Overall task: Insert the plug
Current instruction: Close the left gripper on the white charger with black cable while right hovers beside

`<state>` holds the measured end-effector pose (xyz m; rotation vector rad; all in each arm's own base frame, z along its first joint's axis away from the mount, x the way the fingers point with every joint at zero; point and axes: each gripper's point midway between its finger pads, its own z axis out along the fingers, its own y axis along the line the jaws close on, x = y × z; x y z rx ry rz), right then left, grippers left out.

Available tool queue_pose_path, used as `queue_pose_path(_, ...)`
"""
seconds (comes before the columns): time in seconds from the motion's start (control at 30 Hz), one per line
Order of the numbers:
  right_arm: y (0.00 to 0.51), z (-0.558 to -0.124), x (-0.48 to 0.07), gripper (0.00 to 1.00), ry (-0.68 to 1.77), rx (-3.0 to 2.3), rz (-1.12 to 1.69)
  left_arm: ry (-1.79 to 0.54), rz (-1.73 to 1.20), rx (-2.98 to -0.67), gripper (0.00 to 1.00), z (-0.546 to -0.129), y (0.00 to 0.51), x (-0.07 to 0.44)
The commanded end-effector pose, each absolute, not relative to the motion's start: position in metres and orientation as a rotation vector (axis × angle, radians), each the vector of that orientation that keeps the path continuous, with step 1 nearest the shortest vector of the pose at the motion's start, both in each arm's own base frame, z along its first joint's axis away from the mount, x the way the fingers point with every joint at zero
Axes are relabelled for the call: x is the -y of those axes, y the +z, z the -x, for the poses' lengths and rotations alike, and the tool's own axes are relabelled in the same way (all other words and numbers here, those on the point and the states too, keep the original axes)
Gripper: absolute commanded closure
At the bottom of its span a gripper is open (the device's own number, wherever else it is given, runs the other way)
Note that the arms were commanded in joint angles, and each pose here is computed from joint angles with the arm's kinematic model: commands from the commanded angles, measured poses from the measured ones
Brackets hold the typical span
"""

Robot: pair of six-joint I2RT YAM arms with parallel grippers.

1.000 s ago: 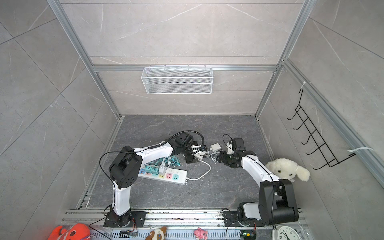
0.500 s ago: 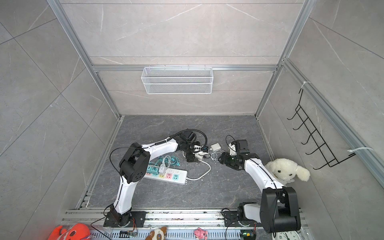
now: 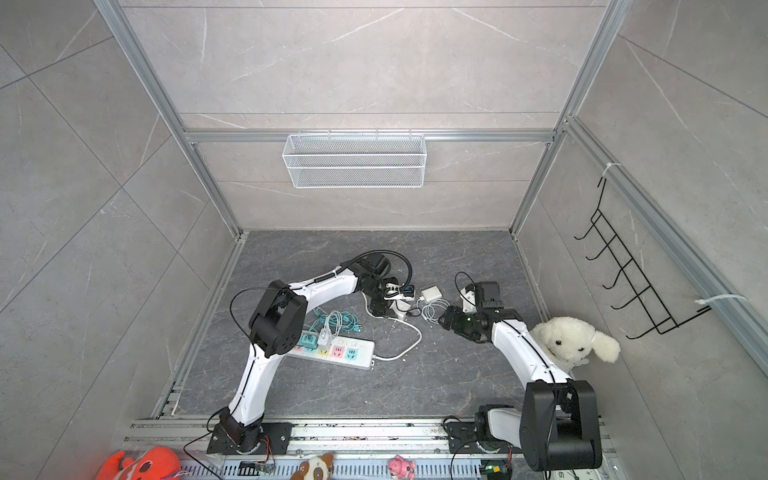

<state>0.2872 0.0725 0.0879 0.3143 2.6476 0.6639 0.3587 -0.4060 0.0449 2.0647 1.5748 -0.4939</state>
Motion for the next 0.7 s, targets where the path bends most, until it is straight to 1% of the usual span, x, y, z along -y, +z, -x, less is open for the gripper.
queue_pose_path(0.0, 0.085, -0.278, -0.073, 0.37, 0.678, -2.666, -0.297, -0.561, -2.089, -1.548, 0.15, -0.354, 0.048, 0.409)
queue_pose_path(0.13, 0.085, -0.279, -0.072, 0.37, 0.680, -2.661, -0.299, -0.577, -2.096, -1.567, 0.16, -0.353, 0.051, 0.409)
queue_pose_path(0.17, 0.085, -0.278, -0.072, 0.37, 0.681, -2.664, -0.300, -0.590, -2.117, -1.599, 0.16, -0.351, 0.035, 0.406)
queue_pose_path(0.4, 0.086, -0.279, -0.072, 0.38, 0.688, -2.656, -0.301, -0.610, -2.134, -1.629, 0.19, -0.346, 0.031, 0.403)
queue_pose_path(0.57, 0.087, -0.279, -0.072, 0.38, 0.693, -2.649, -0.300, -0.601, -2.145, -1.658, 0.26, -0.346, 0.026, 0.399)
queue_pose_path(0.67, 0.088, -0.279, -0.072, 0.38, 0.695, -2.647, -0.300, -0.608, -2.128, -1.657, 0.28, -0.347, 0.028, 0.402)
